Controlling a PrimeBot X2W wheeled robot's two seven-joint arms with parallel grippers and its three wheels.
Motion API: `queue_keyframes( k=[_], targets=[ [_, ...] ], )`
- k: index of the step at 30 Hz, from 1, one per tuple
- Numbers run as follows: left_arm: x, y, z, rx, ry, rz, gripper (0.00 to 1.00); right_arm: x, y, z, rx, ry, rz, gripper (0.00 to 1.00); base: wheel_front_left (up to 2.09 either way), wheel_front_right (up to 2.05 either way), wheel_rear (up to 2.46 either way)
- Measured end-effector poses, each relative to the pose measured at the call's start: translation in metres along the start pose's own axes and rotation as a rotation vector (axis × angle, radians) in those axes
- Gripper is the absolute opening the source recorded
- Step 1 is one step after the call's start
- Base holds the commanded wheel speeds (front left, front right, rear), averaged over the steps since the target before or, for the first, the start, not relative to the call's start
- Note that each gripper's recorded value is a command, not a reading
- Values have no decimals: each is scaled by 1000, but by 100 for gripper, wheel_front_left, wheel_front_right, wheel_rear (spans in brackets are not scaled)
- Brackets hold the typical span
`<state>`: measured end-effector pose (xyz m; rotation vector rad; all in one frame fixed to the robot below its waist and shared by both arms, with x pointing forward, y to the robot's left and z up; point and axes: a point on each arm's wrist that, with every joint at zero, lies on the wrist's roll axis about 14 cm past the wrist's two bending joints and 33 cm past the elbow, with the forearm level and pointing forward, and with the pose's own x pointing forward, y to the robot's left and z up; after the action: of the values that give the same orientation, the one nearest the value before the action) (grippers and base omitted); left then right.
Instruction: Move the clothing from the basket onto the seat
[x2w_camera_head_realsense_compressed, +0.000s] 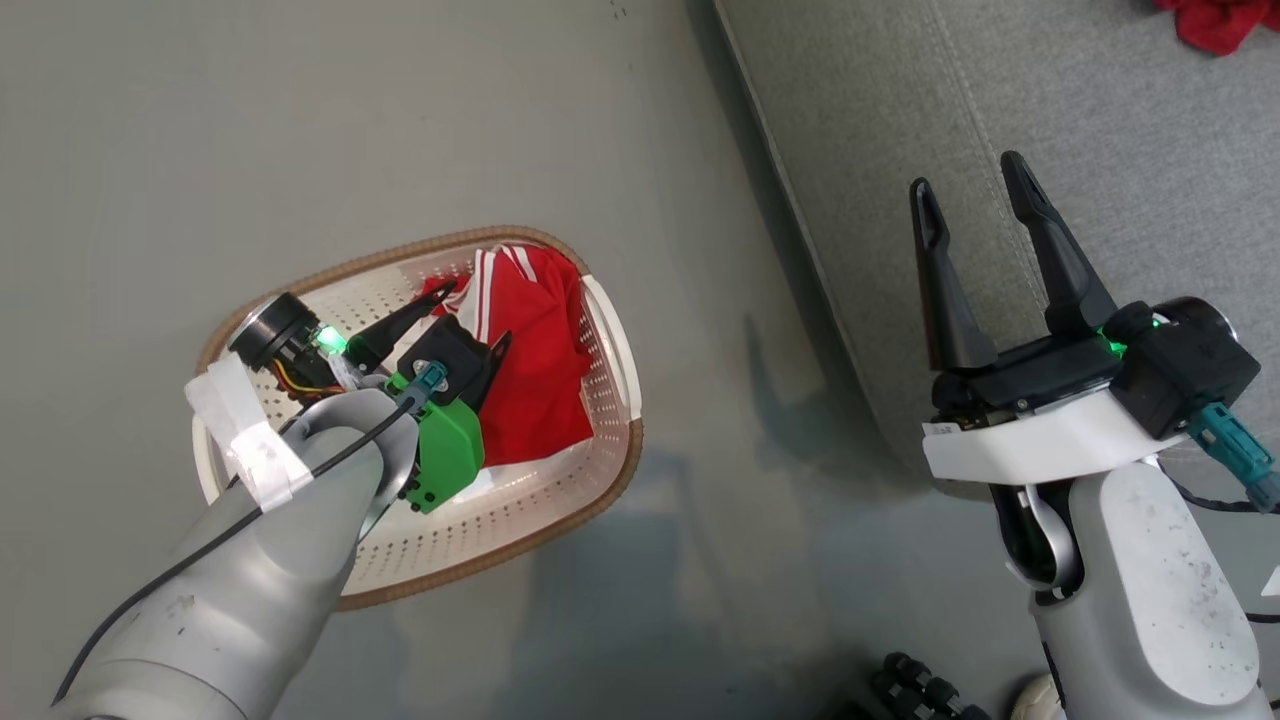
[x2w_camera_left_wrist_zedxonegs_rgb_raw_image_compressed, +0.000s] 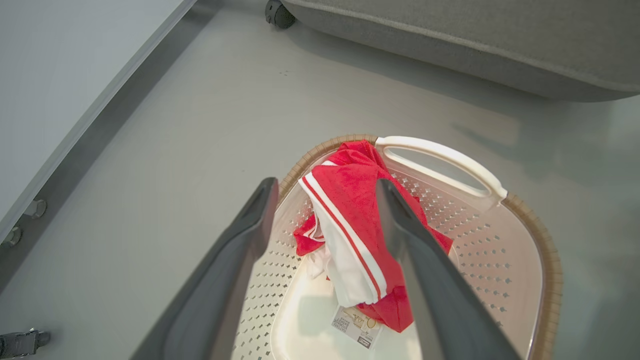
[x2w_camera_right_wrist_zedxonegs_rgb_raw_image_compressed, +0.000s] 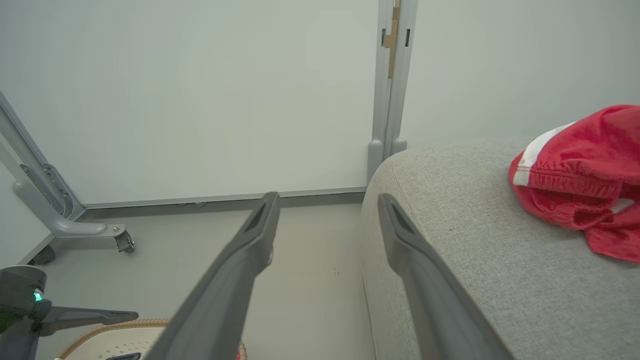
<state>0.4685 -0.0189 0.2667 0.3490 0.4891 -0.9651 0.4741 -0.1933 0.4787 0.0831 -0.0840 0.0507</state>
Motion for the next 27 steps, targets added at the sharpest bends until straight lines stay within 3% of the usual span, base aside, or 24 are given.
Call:
queue_keyframes(
  k=[9, 13, 27],
  targets=[
    [36, -19, -49, 0, 128, -115, 100, 13, -9, -35, -4, 64, -12, 100, 0, 0, 0],
    [46, -28, -70, -49, 181, -143, 100, 15, -13, -52, -3, 96, -19, 100, 0, 0, 0],
    [72, -23, -109, -174, 276, -137, 100, 11, -25, -93, -2, 187, -47, 100, 0, 0, 0]
  ],
)
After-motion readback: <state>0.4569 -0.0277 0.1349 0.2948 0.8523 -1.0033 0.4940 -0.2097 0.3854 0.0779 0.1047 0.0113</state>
